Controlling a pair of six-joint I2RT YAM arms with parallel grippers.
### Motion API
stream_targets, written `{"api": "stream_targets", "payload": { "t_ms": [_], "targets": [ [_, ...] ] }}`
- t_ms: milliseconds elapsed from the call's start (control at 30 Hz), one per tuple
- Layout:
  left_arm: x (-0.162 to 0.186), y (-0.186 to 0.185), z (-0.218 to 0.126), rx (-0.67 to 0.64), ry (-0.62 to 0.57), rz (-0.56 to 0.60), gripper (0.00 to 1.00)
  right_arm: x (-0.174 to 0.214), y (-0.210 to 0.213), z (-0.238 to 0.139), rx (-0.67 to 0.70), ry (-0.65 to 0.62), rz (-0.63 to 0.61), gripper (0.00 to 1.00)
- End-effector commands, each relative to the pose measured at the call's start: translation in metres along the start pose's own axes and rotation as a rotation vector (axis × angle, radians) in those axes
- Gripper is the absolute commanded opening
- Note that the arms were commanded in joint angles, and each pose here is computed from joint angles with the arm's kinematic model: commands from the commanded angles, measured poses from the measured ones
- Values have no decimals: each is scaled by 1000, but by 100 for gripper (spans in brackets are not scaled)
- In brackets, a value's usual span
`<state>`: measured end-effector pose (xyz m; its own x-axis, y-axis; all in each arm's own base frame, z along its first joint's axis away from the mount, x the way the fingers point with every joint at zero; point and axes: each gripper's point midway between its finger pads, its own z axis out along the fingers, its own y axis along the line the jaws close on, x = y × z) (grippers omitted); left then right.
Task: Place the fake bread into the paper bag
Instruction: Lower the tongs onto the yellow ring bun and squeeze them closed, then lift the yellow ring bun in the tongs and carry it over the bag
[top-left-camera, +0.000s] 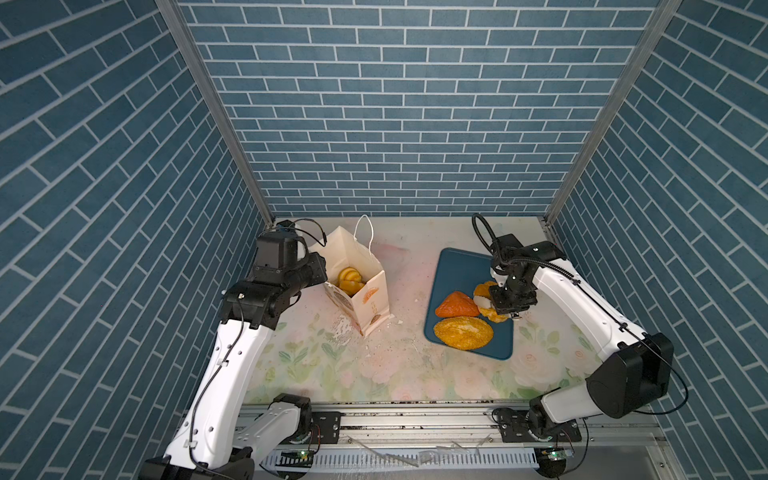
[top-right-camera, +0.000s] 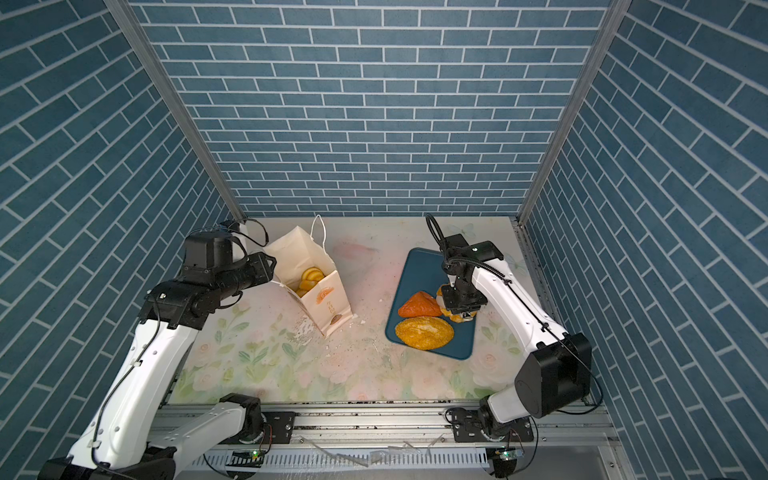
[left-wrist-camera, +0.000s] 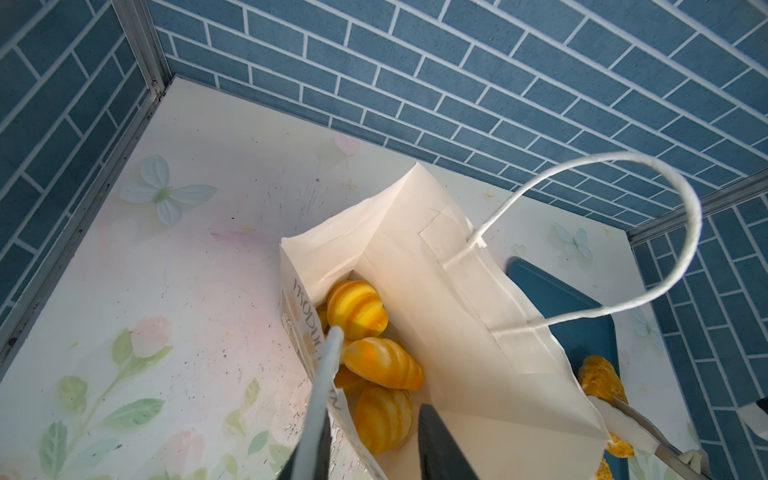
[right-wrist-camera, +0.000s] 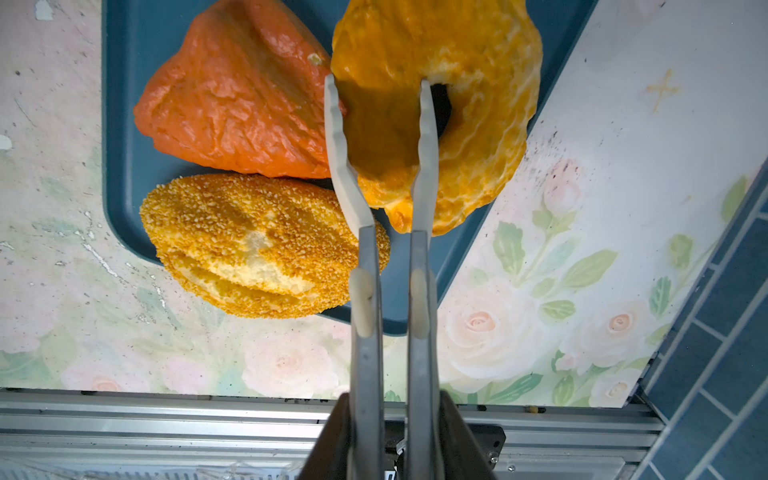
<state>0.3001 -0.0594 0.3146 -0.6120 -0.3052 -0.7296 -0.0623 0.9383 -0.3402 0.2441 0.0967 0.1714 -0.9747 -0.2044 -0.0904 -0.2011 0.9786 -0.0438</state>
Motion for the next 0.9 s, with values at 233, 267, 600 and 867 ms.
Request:
{"api": "stream_targets", "payload": {
  "t_ms": [233,267,600,867],
  "targets": [
    [-4,-3,-7,16,-32,2,37,-16,-7,-50,3,-175,-20,17],
    [-4,-3,-7,17,-33,2,37,-17,-6,-54,-1,-183,-22,17],
    [-5,-4,-10,21,-41,-2,37,-27,6,-93,-96,-314,-46,16],
    [-7,-4,-15,20,-53,-1,40,-42,18,-141,-181,-485,-86,16]
  ]
}}
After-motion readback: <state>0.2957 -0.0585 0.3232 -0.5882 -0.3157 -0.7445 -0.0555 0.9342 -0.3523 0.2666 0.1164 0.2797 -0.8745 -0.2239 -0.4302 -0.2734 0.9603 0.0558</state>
